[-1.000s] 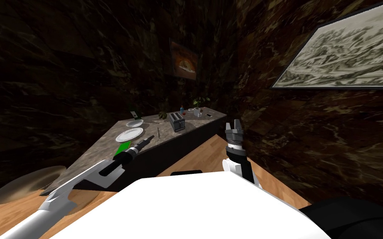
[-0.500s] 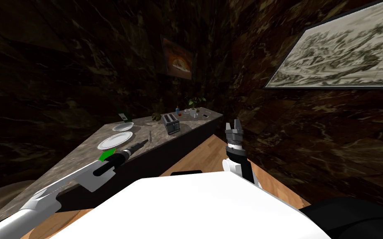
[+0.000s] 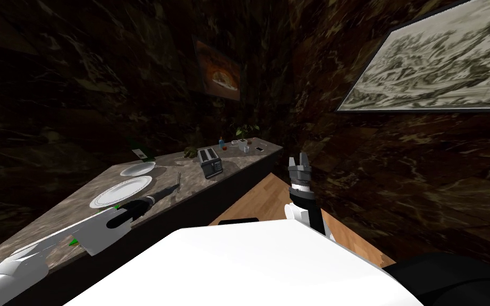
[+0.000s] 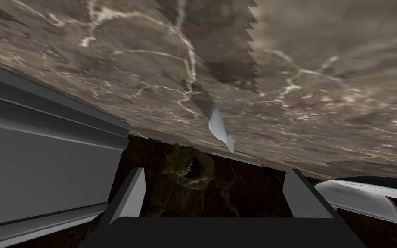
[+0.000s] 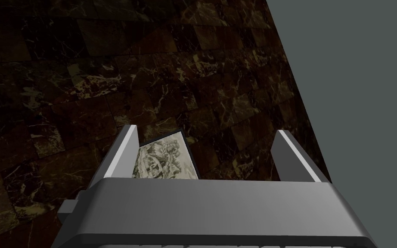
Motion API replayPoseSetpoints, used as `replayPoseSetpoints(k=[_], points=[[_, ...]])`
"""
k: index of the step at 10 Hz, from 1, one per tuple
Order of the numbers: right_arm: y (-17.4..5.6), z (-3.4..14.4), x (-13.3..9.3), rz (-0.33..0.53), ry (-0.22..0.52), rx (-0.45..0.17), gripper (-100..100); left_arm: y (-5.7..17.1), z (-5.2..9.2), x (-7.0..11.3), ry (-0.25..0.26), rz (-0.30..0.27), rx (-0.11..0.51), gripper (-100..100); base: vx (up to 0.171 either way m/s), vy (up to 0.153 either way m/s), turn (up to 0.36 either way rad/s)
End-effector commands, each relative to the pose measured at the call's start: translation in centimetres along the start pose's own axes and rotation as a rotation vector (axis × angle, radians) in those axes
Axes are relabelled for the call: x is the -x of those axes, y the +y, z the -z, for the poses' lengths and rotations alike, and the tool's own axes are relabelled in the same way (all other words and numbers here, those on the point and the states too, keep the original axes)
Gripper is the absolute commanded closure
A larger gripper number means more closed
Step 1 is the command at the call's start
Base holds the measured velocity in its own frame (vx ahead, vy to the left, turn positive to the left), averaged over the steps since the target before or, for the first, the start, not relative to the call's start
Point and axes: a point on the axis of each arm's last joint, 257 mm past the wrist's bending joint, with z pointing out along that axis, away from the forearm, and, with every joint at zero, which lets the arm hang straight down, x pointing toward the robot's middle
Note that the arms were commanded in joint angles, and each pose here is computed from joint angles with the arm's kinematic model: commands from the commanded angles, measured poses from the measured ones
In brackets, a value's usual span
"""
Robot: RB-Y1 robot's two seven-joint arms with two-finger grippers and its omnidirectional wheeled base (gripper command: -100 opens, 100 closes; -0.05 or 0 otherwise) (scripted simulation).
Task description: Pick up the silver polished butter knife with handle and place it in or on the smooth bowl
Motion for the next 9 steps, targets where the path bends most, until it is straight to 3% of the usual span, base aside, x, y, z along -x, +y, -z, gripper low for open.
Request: replayPoseSetpoints(k=[1,4,5,7,9], points=[[0.0,0.0,0.0,0.0,0.0,0.0,0,3.0,0.0,-0.2,0.018,-0.023,0.069,-100,0.143,-0.057,-0.057],[0.0,0.0,0.0,0.0,0.0,0.0,0,8.1,1.0,-0.2,0.045,-0.059,0.187,-100,0.173,-0.091,-0.033],[0.0,0.0,0.0,0.0,0.0,0.0,0,8.1,1.0,-0.2,0.045,-0.059,0.187,-100,0.1,-0.073,0.006],[0.0,0.0,0.0,0.0,0.0,0.0,0,10.9,1.7,-0.1,0.059,-0.075,0.251,-100,0.105,-0.06,-0.016],[0.0,0.0,0.0,0.0,0.0,0.0,0,14.6,2.9,-0.3,0.077,-0.088,0.336,-100,0.216,-0.08,-0.005]])
